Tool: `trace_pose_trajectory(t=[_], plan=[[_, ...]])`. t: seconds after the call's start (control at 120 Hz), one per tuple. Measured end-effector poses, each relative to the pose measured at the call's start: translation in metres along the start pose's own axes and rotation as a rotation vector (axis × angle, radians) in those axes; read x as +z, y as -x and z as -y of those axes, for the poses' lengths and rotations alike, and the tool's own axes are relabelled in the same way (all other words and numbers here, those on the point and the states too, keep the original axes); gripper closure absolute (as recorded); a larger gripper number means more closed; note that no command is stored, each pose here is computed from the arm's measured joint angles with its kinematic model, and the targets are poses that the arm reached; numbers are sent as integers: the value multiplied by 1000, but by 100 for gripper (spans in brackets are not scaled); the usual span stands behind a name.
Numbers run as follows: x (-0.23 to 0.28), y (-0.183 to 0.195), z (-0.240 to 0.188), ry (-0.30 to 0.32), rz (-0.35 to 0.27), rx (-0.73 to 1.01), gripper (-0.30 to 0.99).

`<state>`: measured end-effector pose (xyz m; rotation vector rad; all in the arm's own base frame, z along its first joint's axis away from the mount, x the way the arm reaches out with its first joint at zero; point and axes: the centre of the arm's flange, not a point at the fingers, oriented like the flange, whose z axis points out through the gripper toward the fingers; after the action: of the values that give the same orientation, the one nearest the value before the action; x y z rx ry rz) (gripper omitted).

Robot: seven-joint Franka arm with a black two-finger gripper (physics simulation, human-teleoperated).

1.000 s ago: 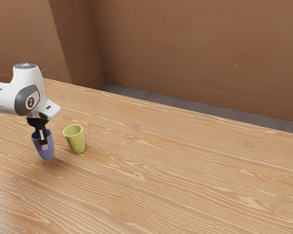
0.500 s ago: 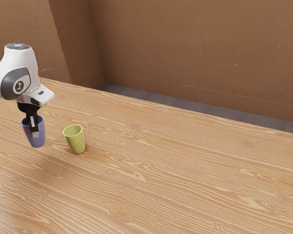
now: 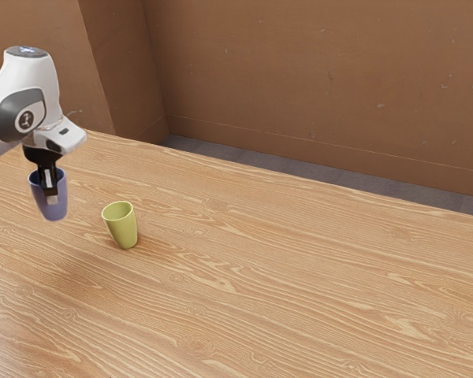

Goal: Place the left cup onto the right cup

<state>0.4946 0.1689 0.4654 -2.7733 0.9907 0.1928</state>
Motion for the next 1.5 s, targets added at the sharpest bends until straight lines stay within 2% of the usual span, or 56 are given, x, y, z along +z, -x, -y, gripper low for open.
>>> trace_pose_trajectory(t=[0.758,1.067,1.5], plan=[[-1,-71,-3,-33,29,85,79],[7,-74,9,-35,42,75,79],[9,-100,11,-52,46,106,79]])
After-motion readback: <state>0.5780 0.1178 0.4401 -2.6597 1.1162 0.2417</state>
